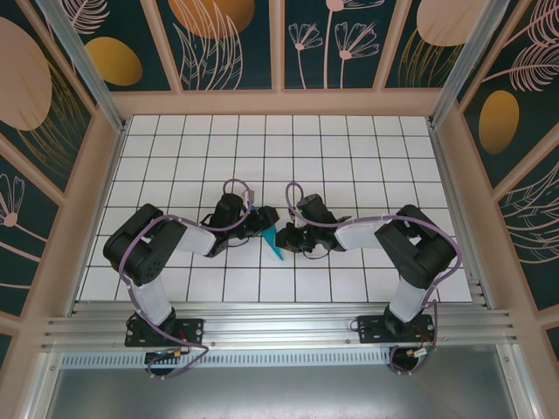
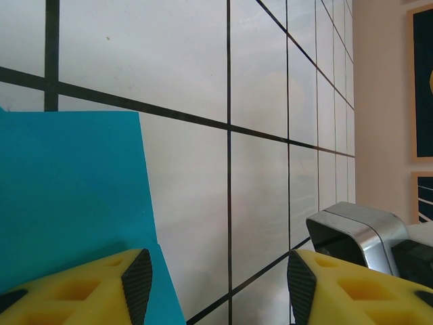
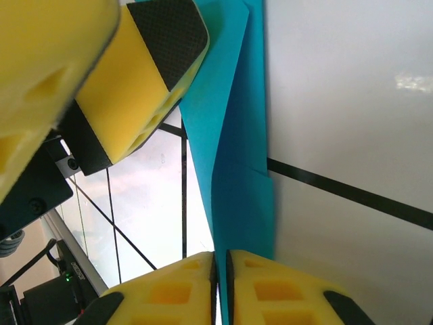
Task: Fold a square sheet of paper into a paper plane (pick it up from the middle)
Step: Fold the wing for the fifth time at the center of the table.
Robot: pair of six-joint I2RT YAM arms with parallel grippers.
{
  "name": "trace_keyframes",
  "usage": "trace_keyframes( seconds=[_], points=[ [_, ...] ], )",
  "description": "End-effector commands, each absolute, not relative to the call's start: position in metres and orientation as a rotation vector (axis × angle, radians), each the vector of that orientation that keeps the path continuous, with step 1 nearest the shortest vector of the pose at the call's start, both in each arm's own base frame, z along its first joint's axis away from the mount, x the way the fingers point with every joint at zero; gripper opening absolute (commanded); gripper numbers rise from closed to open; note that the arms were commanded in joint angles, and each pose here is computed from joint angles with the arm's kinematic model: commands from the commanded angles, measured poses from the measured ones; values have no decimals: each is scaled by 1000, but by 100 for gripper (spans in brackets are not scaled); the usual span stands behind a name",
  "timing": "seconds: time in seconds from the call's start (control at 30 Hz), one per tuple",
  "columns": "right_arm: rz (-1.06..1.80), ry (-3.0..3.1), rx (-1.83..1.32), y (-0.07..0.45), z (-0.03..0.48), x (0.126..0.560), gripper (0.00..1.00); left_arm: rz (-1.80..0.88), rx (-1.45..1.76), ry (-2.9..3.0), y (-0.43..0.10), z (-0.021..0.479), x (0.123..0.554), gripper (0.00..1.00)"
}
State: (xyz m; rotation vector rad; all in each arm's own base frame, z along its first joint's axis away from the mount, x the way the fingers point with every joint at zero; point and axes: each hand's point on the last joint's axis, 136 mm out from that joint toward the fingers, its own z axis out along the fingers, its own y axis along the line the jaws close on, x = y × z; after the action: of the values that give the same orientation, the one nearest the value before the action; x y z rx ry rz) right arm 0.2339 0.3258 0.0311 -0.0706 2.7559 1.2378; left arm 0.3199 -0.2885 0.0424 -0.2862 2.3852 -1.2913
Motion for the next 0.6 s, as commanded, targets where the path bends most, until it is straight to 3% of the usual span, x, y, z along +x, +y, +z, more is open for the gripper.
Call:
trace_keyframes(
  seconds=[0.0, 0.13, 0.57],
  points=[
    [1238, 2779, -68, 323, 25, 229, 10, -1186, -319, 2506, -276, 6, 309, 58],
    [1226, 2805, -70, 319, 18, 224, 6, -1185, -318, 2508, -276, 6, 308, 58],
    [1224, 2882, -129, 312, -4, 204, 6, -1197, -348, 2521, -276, 2, 307, 59]
  ],
)
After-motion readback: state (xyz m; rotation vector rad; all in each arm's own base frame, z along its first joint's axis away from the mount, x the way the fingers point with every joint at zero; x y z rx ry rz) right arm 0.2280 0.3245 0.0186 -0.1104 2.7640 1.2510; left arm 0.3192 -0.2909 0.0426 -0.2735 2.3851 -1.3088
